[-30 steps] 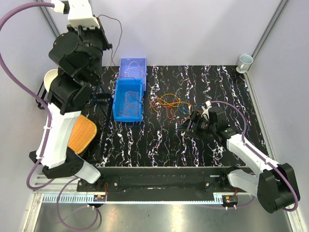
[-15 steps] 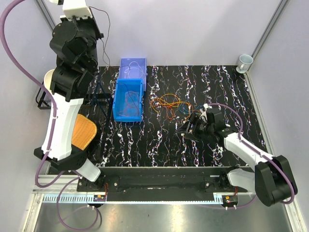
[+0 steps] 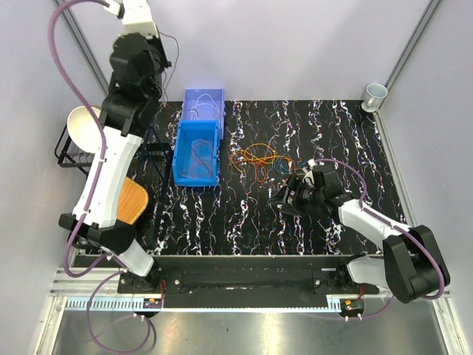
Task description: Untangle the cables
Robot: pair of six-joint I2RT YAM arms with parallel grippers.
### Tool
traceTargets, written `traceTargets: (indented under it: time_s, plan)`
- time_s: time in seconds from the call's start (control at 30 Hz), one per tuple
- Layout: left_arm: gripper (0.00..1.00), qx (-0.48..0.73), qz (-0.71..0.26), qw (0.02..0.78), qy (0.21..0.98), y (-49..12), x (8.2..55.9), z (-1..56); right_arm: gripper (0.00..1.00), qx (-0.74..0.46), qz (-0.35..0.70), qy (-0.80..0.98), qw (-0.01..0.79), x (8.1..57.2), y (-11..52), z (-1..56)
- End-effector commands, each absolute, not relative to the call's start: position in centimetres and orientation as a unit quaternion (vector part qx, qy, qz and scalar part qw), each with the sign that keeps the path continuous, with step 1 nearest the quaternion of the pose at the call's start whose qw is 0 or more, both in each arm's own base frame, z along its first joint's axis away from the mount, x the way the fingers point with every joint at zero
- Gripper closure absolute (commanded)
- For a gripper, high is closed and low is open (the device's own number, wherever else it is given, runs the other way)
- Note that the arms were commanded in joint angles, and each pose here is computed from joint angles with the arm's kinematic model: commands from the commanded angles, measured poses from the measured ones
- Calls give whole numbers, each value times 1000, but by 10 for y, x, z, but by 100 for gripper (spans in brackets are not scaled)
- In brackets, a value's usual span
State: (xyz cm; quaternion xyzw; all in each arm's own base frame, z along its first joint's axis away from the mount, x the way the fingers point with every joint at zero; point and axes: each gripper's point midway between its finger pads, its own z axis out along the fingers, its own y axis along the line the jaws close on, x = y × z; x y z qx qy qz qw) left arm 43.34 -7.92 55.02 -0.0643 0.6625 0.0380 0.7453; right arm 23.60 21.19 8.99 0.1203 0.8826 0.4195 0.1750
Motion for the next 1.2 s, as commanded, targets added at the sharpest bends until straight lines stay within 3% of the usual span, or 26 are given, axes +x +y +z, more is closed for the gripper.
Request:
traceTargets:
  time_s: [0.0,0.37,0.67,1.17]
  plan:
    - [100,-82,-21,733,674,-90,434,522,25,105,436,874,187,244,219,99]
    - [100,-117,-92,643,751,-108,417,388,26,95,444,871,187,244,222,98]
    - [100,-122,-103,604,780,-108,395,335,27,97,449,869,182,242,223,95]
    - [100,-102,-111,519,841,-141,432,220,28,100,452,868,177,230,220,94]
